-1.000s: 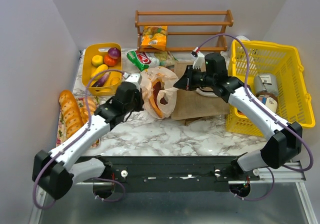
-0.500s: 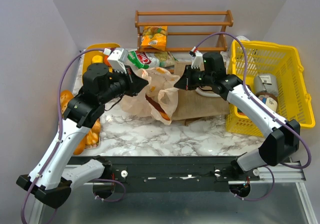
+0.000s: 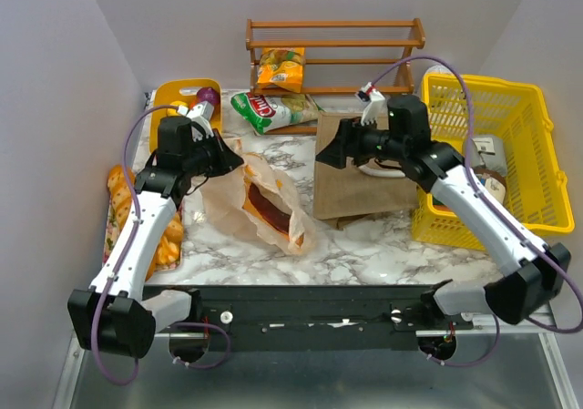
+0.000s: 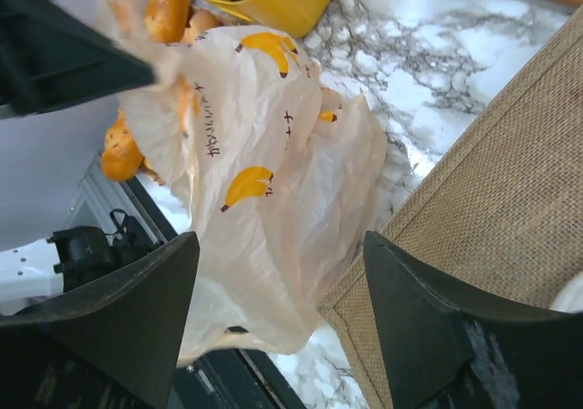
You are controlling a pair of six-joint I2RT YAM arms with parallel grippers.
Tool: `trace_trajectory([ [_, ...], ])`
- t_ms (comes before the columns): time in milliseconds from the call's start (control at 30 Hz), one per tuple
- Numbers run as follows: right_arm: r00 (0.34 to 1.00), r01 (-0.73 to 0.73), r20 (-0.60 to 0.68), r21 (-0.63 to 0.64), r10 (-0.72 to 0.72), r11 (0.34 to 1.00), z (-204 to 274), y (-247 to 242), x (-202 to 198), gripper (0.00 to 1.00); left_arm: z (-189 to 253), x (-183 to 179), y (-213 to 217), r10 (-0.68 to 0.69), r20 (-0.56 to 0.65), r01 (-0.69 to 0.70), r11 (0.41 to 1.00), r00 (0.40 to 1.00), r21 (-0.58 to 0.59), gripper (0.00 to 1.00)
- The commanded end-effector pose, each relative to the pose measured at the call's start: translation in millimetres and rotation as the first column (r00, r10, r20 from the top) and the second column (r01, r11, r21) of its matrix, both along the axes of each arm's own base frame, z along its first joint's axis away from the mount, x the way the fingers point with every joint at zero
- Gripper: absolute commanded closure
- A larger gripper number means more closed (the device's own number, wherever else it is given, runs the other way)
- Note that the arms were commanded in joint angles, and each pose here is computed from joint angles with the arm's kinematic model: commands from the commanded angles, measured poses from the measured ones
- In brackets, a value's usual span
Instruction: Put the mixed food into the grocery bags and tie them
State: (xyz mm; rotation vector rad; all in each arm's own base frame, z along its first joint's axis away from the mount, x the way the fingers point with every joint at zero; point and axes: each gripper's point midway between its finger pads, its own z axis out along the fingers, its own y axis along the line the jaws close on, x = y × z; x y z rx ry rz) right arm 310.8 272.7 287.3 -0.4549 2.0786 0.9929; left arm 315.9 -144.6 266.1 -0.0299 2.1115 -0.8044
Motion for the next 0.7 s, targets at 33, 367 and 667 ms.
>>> trace_trajectory([
  [33,0.994,-0.024,0.111,0.012,0.022,1.000,18.6,-22.8,-40.8,0.19,4.9,14.8,9.1,0.005,0.044,-0.004,1.000,0.999,-0.023,1.00],
  [367,0.899,-0.390,0.203,-0.037,0.389,0.920,-26.6,50.7,-174.2,0.22,-15.9,40.0,28.8,0.042,0.002,-0.042,0.999,0.999,0.007,1.00],
  [667,0.839,-0.474,0.229,-0.140,0.494,0.869,-70.0,85.7,-197.3,0.27,-20.3,41.9,31.2,0.041,-0.009,-0.041,0.999,0.999,0.004,1.00],
])
